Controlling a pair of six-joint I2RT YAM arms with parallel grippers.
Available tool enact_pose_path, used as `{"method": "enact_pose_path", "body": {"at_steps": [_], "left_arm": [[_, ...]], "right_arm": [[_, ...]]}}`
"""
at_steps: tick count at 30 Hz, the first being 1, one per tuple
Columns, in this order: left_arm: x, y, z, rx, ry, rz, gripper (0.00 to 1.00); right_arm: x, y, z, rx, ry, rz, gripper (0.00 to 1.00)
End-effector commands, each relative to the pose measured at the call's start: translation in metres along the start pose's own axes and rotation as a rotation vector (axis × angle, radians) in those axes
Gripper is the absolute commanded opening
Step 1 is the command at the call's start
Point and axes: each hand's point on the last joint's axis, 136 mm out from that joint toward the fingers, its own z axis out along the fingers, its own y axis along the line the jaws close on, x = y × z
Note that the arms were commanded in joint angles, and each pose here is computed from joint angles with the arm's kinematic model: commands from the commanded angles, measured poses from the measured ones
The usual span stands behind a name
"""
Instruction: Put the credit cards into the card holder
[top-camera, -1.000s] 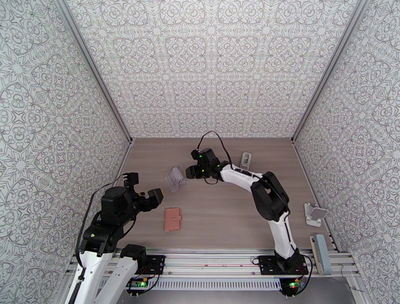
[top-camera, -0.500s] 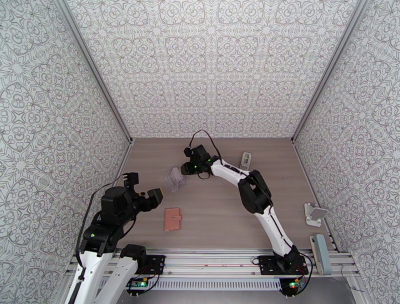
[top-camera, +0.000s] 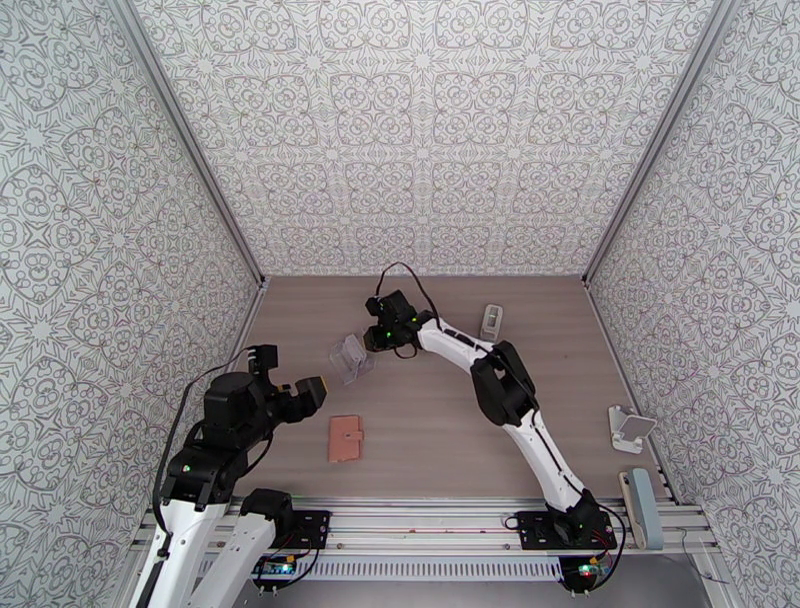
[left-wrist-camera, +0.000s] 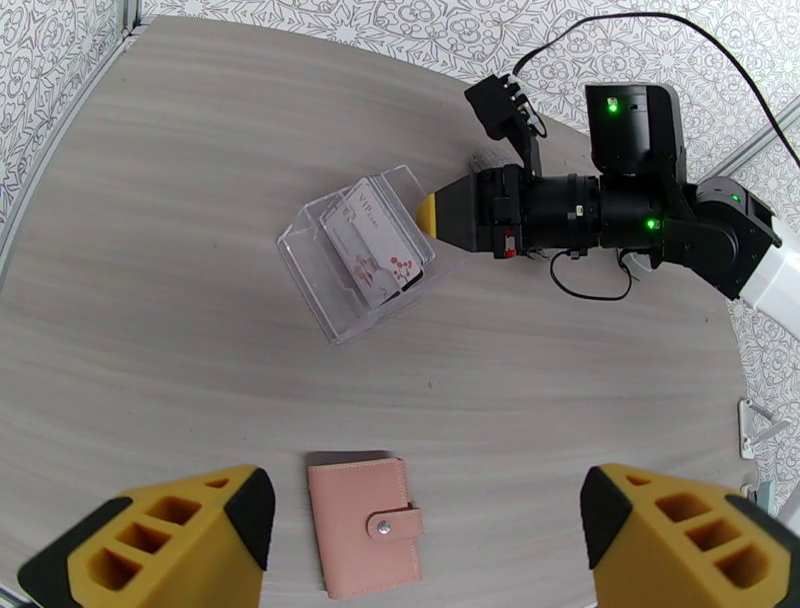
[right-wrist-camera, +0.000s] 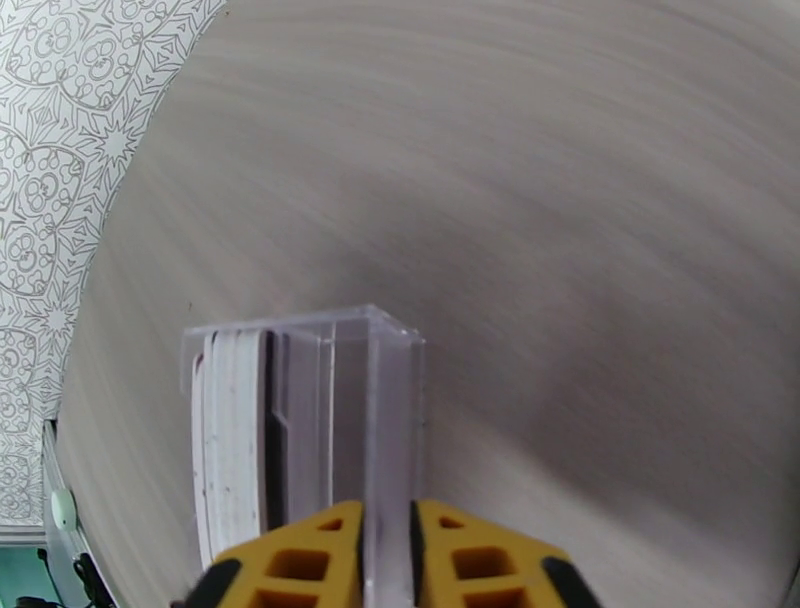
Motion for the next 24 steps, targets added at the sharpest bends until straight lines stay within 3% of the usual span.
{"method": "enact_pose_path", "body": {"at_steps": [1,6,15,24], "left_arm": [[0.003,0.0,0.002,0.008,0.011,-0.009,0.87],[0.003,0.0,0.002,0.008,0.011,-0.01,0.87],[0.004,-0.001,0.004,0.014,0.022,-0.009,0.87],[0.007,-0.005,0.005,0.029,0.035,0.0,0.87]], "right_arm": [[-0.002,-0.001,-0.001,0.042,0.006,-0.036,0.12],[-0.007,0.007,-0.02,0.05,-0.004,-0.065,0.0],[-0.021,0.018,-0.101,0.116,-0.086,-0.153,0.0],[0.021,-0.035,-0.212,0.194,-0.181,-0.125,0.0]]}}
